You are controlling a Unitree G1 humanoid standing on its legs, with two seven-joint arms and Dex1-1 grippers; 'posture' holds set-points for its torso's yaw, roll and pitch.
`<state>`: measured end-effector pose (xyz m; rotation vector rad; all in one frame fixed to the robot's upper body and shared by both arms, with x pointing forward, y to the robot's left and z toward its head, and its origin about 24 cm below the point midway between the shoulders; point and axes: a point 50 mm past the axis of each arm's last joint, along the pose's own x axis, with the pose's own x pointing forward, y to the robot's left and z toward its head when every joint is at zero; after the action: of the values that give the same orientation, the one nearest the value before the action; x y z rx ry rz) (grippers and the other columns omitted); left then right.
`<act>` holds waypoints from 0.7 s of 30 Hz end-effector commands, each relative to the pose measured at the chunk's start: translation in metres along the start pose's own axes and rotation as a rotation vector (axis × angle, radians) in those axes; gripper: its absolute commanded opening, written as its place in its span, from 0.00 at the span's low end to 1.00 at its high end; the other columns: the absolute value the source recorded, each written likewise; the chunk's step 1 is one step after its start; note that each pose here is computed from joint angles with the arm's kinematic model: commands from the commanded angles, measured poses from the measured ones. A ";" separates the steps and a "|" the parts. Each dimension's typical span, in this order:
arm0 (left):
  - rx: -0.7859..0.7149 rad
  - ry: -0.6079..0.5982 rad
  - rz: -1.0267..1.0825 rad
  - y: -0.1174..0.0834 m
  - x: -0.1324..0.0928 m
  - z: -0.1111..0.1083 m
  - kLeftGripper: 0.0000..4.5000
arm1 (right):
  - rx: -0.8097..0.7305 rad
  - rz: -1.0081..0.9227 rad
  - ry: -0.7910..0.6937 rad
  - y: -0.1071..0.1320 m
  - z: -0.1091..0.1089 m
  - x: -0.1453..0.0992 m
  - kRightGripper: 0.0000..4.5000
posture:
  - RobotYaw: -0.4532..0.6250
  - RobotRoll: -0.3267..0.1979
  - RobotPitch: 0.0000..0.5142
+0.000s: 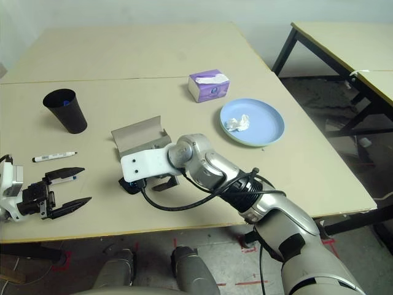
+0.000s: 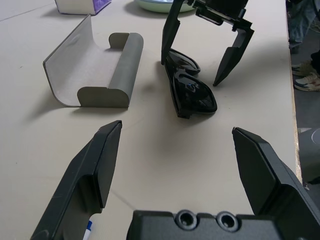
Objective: Organize and tidy the items on the table.
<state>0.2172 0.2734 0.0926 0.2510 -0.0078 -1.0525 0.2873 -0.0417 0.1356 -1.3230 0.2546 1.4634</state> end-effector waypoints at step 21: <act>0.007 -0.023 -0.008 -0.004 0.014 0.007 1.00 | 0.012 0.025 -0.013 0.005 0.001 -0.004 0.04 | 0.40 0.62 0.25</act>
<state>0.2196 0.2610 0.0976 0.2460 -0.0382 -1.0519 0.2846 -0.0427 0.1408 -1.3040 0.2454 1.4721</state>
